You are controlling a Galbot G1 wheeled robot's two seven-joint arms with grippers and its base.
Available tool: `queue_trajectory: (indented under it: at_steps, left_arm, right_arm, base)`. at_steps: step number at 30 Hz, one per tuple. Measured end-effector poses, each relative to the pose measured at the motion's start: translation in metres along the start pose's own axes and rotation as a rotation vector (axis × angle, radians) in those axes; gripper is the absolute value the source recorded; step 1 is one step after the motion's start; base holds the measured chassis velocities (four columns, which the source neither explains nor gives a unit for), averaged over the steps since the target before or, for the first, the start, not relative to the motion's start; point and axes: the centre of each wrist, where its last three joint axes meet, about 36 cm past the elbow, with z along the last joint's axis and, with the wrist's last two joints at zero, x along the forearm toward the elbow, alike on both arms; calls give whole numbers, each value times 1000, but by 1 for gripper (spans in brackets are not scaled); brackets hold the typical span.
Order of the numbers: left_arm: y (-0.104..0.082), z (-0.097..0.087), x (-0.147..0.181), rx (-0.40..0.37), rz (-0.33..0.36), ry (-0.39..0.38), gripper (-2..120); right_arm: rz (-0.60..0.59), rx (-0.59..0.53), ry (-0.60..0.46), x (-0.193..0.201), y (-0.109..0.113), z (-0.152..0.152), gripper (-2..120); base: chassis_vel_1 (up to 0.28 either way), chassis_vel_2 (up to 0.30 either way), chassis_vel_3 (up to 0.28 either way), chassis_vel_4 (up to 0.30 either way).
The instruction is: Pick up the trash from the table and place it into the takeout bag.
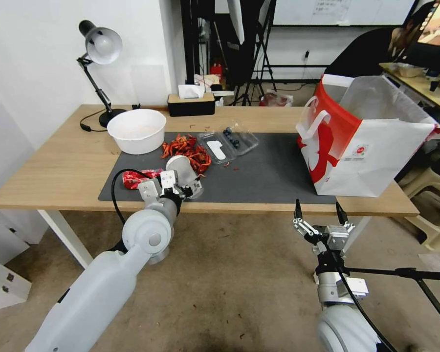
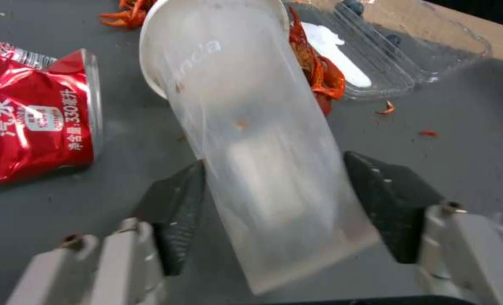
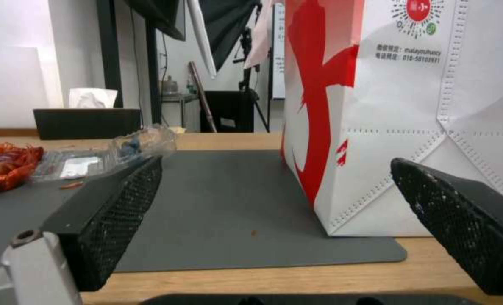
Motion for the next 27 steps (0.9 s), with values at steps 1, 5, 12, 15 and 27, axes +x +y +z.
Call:
queue_trajectory:
  at_steps: [1, 5, 12, 15, 27]
  left_arm:
    - [0, 0, 0, -3, 0, 3, 58]
    - [-2, 1, 0, -14, 2, 9, 46]
    - [3, 5, 1, -47, -6, -7, 31]
    - [8, 8, 2, -61, 1, -29, 26]
    - [37, 16, 10, -126, 104, -162, 6]
  right_arm:
    - [1, 0, 0, 0, 0, 0, 100]
    - [3, 2, 0, 0, 0, 0, 100]
    - [5, 3, 0, 0, -1, 1, 100]
    - [6, 3, -2, -1, 0, 1, 100]
    - [6, -1, -3, -2, 2, -1, 100]
  base:
    - [0, 0, 0, 0]
    - [0, 0, 0, 0]
    - [0, 0, 0, 0]
    - [0, 0, 0, 0]
    - [0, 0, 0, 0]
